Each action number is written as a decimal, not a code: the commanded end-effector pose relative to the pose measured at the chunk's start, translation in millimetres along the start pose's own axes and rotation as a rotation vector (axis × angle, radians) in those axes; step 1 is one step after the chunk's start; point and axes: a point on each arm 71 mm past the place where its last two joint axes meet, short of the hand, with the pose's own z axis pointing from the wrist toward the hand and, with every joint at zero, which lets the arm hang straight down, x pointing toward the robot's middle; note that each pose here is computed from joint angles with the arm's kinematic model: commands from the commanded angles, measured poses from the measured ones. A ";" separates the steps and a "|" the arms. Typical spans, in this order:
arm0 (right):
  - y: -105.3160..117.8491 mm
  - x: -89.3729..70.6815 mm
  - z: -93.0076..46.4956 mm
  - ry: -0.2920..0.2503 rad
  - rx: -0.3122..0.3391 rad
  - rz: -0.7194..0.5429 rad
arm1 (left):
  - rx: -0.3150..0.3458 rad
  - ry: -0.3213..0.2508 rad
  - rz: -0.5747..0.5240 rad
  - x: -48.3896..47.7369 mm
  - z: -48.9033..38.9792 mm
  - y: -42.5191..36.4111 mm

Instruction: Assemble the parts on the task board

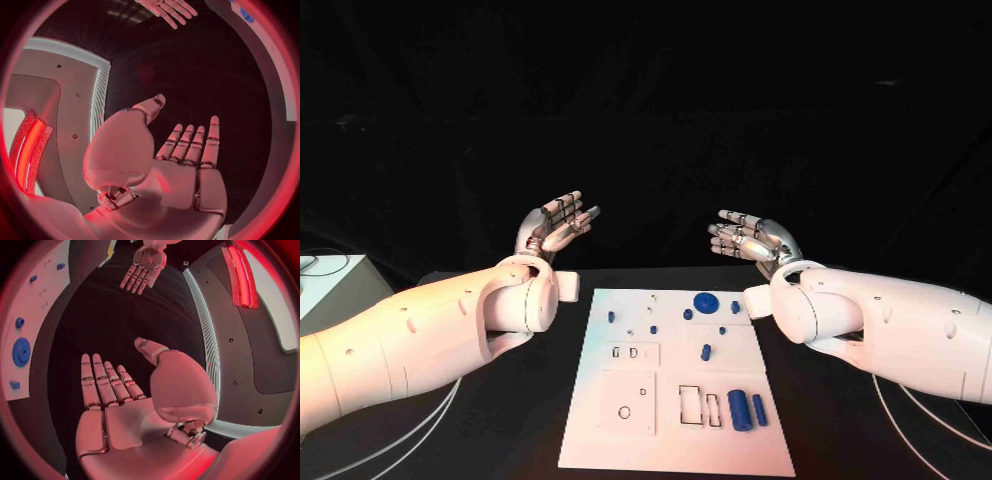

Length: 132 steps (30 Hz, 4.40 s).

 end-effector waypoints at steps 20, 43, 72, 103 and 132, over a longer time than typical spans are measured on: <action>11.8 -12.3 1.2 0.199 -0.194 -0.542 | 0.031 0.174 -0.072 -1.9 -13.7 -9.0; 5.9 -1.8 2.1 0.307 -0.225 -1.187 | -0.003 0.437 -0.105 6.5 -57.4 -29.4; -10.9 14.3 10.6 0.320 -0.162 -1.362 | -0.010 0.479 -0.114 12.8 -66.4 -35.9; -11.9 19.8 10.7 0.323 -0.171 -1.364 | -0.016 0.481 -0.114 11.4 -65.8 -35.4; 20.3 34.2 13.7 0.098 -0.311 -1.301 | -0.030 0.480 -0.110 9.4 -64.3 -33.5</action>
